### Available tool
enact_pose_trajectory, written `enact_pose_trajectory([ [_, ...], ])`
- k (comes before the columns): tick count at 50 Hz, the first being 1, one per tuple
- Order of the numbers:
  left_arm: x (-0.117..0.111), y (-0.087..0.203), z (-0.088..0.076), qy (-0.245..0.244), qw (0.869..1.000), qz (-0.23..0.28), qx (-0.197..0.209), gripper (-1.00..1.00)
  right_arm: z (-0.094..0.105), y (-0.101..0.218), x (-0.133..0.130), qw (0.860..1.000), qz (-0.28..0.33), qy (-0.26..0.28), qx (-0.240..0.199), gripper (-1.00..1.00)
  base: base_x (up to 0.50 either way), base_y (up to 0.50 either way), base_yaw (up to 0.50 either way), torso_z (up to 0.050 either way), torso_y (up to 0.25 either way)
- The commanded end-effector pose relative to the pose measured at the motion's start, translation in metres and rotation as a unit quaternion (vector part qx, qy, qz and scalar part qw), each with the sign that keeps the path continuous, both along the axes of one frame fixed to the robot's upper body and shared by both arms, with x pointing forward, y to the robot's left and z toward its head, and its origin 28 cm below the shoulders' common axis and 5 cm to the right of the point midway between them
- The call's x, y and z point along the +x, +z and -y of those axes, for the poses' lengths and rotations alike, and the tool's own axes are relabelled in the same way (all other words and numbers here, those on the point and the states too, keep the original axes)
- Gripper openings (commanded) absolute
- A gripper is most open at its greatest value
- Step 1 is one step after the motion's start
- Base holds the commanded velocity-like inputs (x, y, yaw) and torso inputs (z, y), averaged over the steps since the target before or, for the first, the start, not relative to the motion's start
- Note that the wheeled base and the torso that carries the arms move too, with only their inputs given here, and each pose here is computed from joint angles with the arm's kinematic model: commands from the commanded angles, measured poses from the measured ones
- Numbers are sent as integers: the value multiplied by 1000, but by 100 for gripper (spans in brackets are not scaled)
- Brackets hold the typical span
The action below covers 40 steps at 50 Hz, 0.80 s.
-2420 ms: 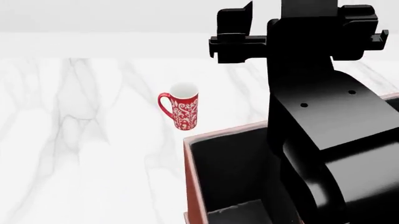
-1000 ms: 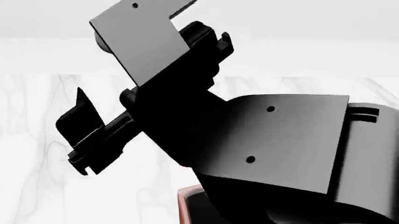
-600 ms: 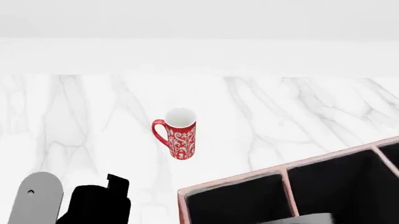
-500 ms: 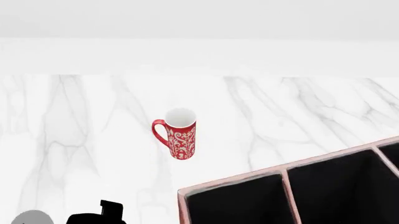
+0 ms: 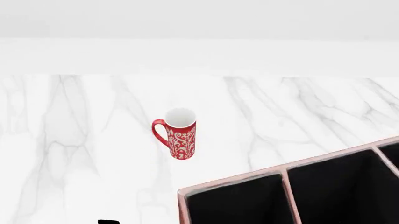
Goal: Pick up the book and place it in the right compartment of the caddy.
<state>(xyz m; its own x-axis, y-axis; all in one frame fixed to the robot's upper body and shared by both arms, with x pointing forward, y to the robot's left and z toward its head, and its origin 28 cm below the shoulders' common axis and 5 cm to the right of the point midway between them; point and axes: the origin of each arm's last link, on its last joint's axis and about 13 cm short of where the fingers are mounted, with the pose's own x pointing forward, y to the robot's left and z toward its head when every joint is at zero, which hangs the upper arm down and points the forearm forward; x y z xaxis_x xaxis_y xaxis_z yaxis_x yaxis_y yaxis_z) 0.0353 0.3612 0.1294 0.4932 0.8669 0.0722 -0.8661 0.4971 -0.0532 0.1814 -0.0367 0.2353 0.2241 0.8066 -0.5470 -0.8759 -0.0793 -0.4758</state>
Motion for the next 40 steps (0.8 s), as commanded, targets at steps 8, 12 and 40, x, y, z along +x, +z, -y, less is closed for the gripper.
enact_pose_trajectory([
  [8,2,-5,0,-3,1000,-5,-3,100,-13,-15,9,1000,-13,16,16,100,0,0,0,0,0],
  [12,1,-5,-1,-2,1000,-5,-4,100,-14,-24,18,999,-25,11,21,100,0,0,0,0,0],
  [40,2,-7,0,-4,1000,-6,-7,100,-22,-60,55,994,-98,-23,29,100,0,0,0,0,0],
])
